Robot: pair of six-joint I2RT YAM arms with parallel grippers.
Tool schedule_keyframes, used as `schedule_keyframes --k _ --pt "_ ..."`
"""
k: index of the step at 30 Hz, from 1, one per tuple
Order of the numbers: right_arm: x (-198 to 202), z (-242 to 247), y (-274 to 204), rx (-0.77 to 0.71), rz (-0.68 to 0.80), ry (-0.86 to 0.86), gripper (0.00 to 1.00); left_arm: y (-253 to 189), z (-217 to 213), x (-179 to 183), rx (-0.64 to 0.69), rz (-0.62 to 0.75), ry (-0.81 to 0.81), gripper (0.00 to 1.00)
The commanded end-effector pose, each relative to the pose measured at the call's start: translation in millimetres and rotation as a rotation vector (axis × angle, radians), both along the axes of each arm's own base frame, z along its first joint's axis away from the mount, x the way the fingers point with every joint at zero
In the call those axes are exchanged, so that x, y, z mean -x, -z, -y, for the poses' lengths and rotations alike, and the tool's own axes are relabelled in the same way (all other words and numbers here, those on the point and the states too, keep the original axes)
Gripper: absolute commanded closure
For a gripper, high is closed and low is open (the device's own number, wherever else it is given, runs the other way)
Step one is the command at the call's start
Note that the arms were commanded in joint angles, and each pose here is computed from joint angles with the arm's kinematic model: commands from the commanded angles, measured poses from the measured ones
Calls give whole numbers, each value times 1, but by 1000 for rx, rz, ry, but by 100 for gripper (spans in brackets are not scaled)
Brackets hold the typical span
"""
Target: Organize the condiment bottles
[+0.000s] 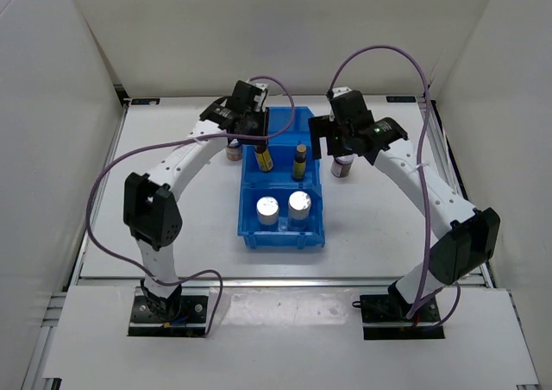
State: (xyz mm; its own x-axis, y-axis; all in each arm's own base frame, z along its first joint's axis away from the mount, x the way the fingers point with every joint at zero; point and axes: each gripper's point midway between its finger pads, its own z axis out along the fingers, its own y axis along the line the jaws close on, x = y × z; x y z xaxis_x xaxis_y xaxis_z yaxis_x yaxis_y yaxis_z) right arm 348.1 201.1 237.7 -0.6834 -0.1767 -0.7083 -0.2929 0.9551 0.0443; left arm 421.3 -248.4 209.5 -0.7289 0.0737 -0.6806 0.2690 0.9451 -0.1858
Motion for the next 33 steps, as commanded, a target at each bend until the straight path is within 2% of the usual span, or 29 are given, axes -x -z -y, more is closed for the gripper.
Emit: schedule_keyframes --k 1,3,7,9,10,13,19,22,25,28,29,30,33 --pt "-2 18 -12 -40 26 65 0 -11 8 -6 31 30 38 89" --pt "-2 19 -12 -52 19 64 0 -6 7 -8 21 25 31 79" --pt "-8 36 -5 -38 9 122 0 22 10 -12 -7 -26 31 71" --pt "-14 46 -1 -25 5 166 0 22 11 -12 -1 -29 37 68" --pt "-18 55 7 -25 -25 195 0 27 12 -12 -6 -39 37 61" --pt "-32 64 33 -32 -112 216 0 30 8 -12 -22 -40 24 50" --pt "-52 63 62 -37 -202 213 0 39 8 -11 -32 -58 24 37" --pt "-63 58 72 -27 -226 200 0 43 7 -10 -36 -66 24 35" --pt "-72 56 80 -7 -241 186 0 29 4 -9 -29 -37 17 31" --pt "-81 58 90 6 -254 187 0 3 -2 -8 -24 23 7 19" --pt "-85 58 91 12 -250 192 0 -4 -6 -6 -28 34 -2 13" --pt "-85 58 101 21 -272 193 0 -24 -9 -5 -14 77 -13 0" --pt "-88 64 119 52 -309 203 0 -51 -18 3 -9 131 -25 0"
